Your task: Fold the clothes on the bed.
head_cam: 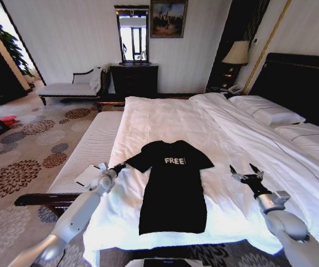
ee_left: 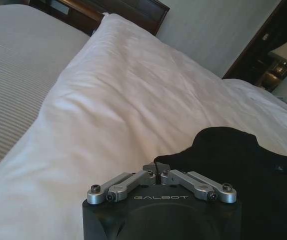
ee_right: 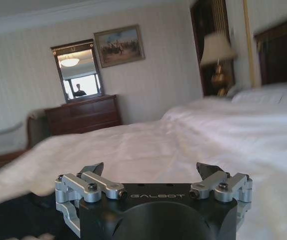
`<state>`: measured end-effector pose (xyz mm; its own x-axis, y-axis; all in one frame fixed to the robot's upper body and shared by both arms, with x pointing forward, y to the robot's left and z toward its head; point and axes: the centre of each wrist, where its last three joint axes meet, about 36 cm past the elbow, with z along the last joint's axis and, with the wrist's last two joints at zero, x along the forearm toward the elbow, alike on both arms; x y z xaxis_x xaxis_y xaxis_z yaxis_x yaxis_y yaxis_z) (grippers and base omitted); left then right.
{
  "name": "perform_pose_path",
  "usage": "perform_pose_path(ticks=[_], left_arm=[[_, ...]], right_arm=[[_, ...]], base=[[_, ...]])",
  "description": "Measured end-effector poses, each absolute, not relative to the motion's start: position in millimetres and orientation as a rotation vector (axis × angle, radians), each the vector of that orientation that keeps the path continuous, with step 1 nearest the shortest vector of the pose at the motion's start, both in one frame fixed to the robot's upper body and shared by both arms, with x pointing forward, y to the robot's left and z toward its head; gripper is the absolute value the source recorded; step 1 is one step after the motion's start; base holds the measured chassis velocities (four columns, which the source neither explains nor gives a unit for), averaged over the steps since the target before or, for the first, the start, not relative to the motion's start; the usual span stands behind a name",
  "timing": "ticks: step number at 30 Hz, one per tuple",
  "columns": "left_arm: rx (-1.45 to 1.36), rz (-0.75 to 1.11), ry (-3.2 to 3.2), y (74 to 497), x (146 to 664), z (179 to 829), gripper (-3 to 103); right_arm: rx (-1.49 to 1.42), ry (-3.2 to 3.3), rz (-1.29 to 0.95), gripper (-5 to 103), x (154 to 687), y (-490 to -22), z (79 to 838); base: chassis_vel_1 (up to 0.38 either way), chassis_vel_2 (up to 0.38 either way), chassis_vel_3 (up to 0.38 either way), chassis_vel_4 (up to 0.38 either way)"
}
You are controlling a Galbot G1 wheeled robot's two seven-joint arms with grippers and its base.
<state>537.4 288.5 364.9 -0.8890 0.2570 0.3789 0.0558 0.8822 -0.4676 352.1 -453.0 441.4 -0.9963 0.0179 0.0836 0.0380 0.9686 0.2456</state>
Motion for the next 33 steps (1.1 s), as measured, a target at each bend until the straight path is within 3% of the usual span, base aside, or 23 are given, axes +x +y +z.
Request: perform_pose_path(ticks=[14, 23, 33], left_arm=[[-0.141, 0.617, -2.629, 316, 568, 371, 0], [-0.143, 0.584, -2.620, 314, 582, 369, 0], [-0.156, 0.584, -2.606, 300, 582, 363, 0]], right_arm=[[0.053, -2.747, -0.896, 100, 444, -446, 439], [-0.101, -2.646, -0.992, 100, 487, -449, 398], [-0.164, -2.575, -0.998, 100, 489, -450, 371]], base=[[0.000, 0.000, 0.000, 0.000], [0.000, 0.000, 0.000, 0.000], [0.000, 0.000, 0.000, 0.000]])
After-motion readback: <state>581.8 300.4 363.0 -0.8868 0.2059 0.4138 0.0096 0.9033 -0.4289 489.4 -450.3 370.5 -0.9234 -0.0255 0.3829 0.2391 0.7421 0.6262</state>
